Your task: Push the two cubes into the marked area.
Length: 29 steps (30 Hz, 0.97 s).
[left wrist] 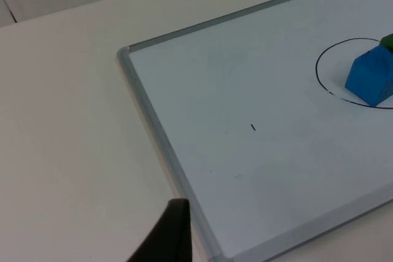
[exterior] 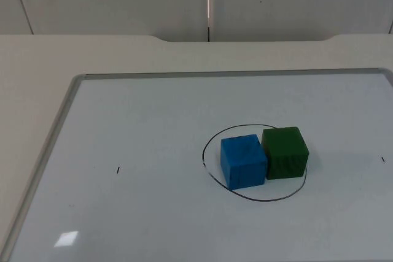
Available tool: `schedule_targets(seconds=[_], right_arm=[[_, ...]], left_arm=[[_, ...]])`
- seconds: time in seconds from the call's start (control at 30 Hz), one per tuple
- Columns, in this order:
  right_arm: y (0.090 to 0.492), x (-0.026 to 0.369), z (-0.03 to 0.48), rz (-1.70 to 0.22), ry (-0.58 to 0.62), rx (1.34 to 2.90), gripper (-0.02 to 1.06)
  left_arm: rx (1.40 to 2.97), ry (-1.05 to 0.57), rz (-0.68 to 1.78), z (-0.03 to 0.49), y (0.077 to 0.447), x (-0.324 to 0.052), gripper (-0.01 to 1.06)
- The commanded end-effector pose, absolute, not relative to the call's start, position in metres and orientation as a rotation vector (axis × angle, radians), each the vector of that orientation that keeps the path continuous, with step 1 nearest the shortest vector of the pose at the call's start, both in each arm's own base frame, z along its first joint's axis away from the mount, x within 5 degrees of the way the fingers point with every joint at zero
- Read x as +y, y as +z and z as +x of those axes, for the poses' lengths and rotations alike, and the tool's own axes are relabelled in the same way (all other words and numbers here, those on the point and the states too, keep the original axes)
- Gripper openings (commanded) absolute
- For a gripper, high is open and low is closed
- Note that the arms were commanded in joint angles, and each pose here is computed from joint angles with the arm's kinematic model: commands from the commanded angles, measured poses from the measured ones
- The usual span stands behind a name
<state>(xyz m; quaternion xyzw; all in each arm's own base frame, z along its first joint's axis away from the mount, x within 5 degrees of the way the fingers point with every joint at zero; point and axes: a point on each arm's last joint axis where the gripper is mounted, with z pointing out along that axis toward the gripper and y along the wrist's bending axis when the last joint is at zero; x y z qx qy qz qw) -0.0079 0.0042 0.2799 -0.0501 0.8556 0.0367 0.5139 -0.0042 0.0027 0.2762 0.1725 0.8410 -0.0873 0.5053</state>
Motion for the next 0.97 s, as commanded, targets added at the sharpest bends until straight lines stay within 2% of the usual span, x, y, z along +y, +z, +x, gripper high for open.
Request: schedule_targets(seconds=[0.0, 0.27, 0.93], right_arm=[[0.2798, 0.0045, -0.0076, -0.107, 0.090, 2.045, 1.05], [0.2798, 0.0045, -0.0076, -0.107, 0.090, 2.045, 1.05], [0.2798, 0.0045, -0.0076, -0.107, 0.090, 2.045, 1.05]], left_arm=[[2.030, -0.213, 0.406, -0.0043, 0.2749, 0.0027, 1.05], [2.037, -0.183, 0.360, -0.0044, 0.2749, 0.0027, 1.05], [2.063, 0.009, 0.039, -0.0050, 0.2749, 0.0012, 1.05]])
